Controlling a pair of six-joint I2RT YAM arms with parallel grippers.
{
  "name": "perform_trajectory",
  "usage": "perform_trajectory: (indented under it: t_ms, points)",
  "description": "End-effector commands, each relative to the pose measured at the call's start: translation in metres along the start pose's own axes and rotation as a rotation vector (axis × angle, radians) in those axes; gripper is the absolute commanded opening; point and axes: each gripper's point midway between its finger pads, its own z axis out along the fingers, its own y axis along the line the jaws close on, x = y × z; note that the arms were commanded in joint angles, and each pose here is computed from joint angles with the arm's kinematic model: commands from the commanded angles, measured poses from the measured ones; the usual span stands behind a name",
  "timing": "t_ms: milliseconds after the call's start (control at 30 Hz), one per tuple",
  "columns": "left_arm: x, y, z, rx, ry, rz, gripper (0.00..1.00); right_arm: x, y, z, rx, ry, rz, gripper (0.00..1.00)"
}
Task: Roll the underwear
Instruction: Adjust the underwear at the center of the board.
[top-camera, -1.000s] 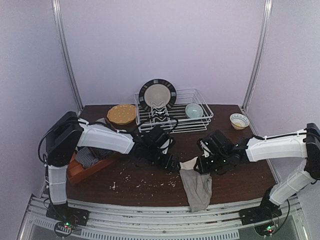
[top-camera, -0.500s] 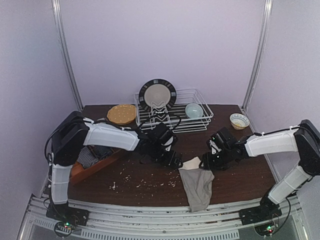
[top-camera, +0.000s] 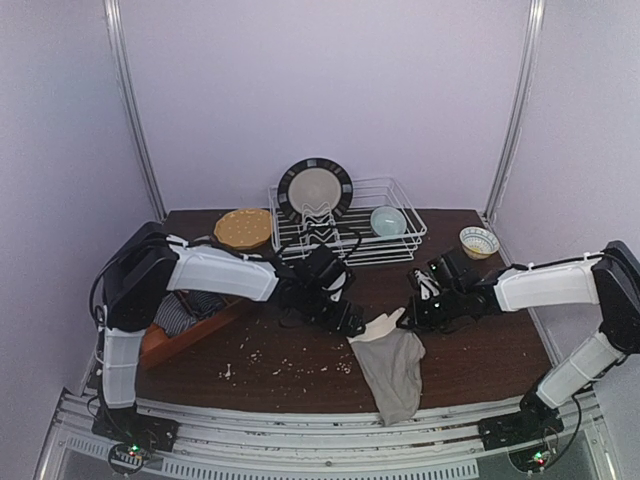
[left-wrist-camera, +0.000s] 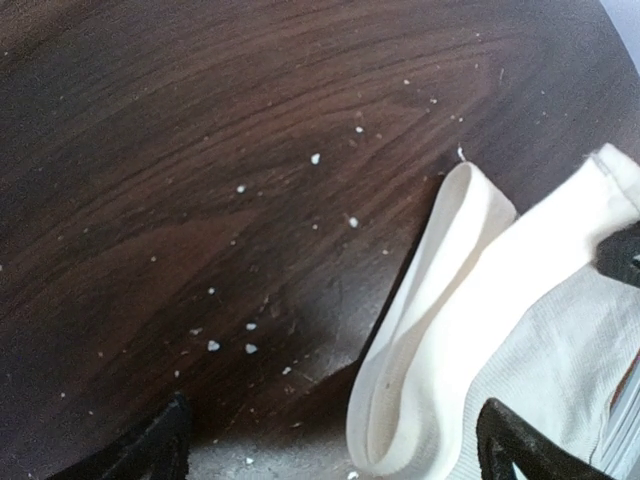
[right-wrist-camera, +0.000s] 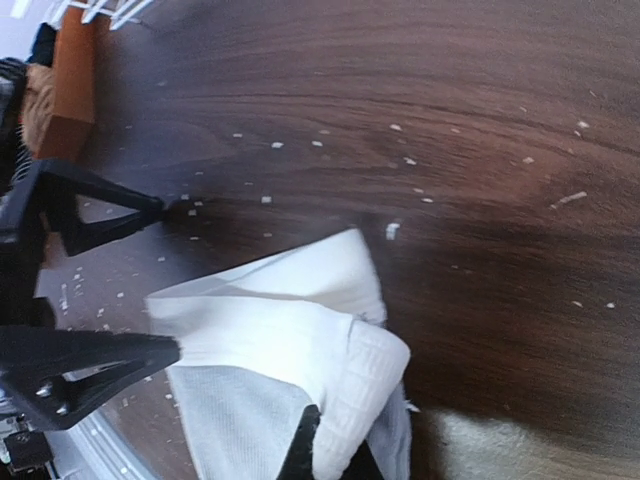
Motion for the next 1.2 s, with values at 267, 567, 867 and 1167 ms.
perform_trajectory:
  t_ms: [267,567,867,1167]
  points:
    - [0.013,0.028,-0.027,-0.097,-0.026,-0.040,0.98,0.001,0.071,-0.023,-0.260,-0.007,-0.196,0.00]
    - [0.027,0.046,-0.054,-0.152,-0.079,-0.091,0.98,0.013,0.114,-0.017,-0.448,0.087,-0.237,0.00]
    - [0.043,0.060,-0.074,-0.190,-0.104,-0.138,0.98,0.041,0.171,-0.003,-0.553,0.179,-0.264,0.00]
    - [0.062,0.081,-0.111,-0.251,-0.152,-0.190,0.98,0.044,0.187,0.037,-0.443,0.136,-0.192,0.00]
